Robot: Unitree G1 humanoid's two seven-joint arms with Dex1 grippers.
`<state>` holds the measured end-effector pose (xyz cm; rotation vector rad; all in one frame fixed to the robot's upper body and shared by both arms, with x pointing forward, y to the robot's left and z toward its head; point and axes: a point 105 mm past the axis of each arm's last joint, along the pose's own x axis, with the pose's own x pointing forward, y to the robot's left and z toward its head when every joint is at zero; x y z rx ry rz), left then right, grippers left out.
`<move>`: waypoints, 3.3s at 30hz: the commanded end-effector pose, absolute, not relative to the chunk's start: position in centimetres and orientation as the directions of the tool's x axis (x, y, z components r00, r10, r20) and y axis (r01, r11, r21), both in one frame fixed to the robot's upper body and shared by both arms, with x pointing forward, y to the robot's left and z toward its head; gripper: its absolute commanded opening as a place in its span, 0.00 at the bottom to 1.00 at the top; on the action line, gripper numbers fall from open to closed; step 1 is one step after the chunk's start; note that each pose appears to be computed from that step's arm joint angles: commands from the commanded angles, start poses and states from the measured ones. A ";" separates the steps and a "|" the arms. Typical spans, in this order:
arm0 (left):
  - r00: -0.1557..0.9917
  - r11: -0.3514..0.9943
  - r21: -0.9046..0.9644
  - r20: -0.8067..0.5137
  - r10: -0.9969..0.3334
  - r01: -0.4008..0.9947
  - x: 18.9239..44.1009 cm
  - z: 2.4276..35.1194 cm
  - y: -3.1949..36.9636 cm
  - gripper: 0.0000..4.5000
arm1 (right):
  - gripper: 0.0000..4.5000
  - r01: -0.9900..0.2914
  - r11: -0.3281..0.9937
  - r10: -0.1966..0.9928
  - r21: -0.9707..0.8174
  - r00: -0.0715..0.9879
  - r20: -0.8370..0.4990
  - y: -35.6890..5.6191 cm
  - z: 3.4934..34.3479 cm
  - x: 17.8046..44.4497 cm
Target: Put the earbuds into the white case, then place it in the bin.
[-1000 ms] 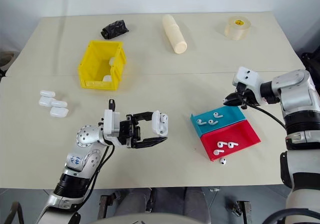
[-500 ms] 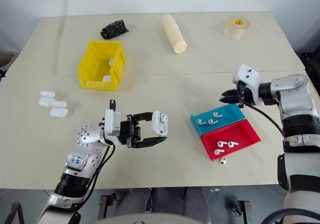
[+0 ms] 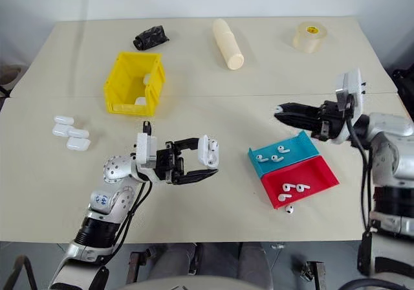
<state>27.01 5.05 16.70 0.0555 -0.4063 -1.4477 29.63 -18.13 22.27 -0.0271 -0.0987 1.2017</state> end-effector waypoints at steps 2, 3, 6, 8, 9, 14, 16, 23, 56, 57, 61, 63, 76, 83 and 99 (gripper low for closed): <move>0.073 0.155 0.278 0.282 -0.957 0.948 28.1 18.2 4.9 0.61 | 0.15 -0.945 0.326 0.922 -0.012 0.315 0.225 -14.7 23.3 26.9; 0.073 0.155 0.277 0.284 -0.956 0.948 28.2 18.3 4.8 0.61 | 0.15 -0.946 0.325 0.912 0.009 0.316 0.263 -14.0 23.4 26.6; 0.071 0.154 0.271 0.294 -0.953 0.950 28.6 18.8 4.5 0.61 | 0.15 -0.952 0.302 0.891 0.059 0.304 0.337 -12.1 23.5 25.6; 0.067 0.150 0.269 0.294 -0.953 0.951 28.8 19.1 4.2 0.61 | 0.15 -0.956 0.281 0.888 0.081 0.291 0.355 -11.0 23.2 24.9; 0.064 0.147 0.270 0.295 -0.953 0.952 28.9 19.3 4.1 0.61 | 0.15 -0.956 0.279 0.882 0.094 0.294 0.368 -10.6 23.1 24.7; 0.054 0.135 0.268 0.289 -0.956 0.954 28.9 19.5 3.7 0.61 | 0.15 -0.958 0.257 0.869 0.130 0.288 0.401 -9.6 22.8 24.2; 0.045 0.126 0.267 0.287 -0.957 0.955 28.9 19.5 3.4 0.61 | 0.15 -0.958 0.249 0.871 0.141 0.285 0.400 -9.2 22.5 24.0; 0.037 0.120 0.271 0.292 -0.956 0.955 28.7 19.8 3.3 0.61 | 0.15 -0.946 0.284 0.874 0.154 0.321 0.364 -9.3 21.1 24.6; 0.291 0.151 0.449 -0.262 -0.920 0.881 30.3 14.8 7.5 0.61 | 0.01 -0.957 0.223 0.964 -0.186 0.245 -0.105 -11.7 18.5 25.5; 0.287 0.145 0.441 -0.275 -0.918 0.886 30.3 14.7 7.1 0.61 | 0.01 -0.961 0.200 0.969 -0.192 0.223 -0.109 -10.9 18.7 25.5; 0.265 0.119 0.429 -0.298 -0.917 0.895 30.1 14.5 6.0 0.61 | 0.01 -0.976 0.116 0.983 -0.185 0.139 -0.120 -8.6 19.1 25.1; 0.248 0.102 0.432 -0.297 -0.922 0.896 29.9 14.5 5.3 0.61 | 0.01 -0.979 0.105 0.984 -0.177 0.128 -0.124 -7.0 19.4 25.7; 0.239 0.104 0.477 -0.232 -0.943 0.873 29.4 15.5 5.0 0.61 | 0.01 -0.975 0.186 0.953 -0.121 0.209 -0.219 -8.5 16.4 28.5; 0.259 0.160 0.456 -0.163 -0.952 0.875 28.5 15.6 6.7 0.61 | 0.01 -0.965 0.229 0.959 -0.125 0.246 -0.139 -11.8 16.7 28.0; 0.800 0.830 0.138 0.220 -0.558 0.541 26.4 15.7 19.7 0.61 | 1.00 -0.880 0.357 0.934 -0.312 0.325 0.149 -14.3 20.0 25.0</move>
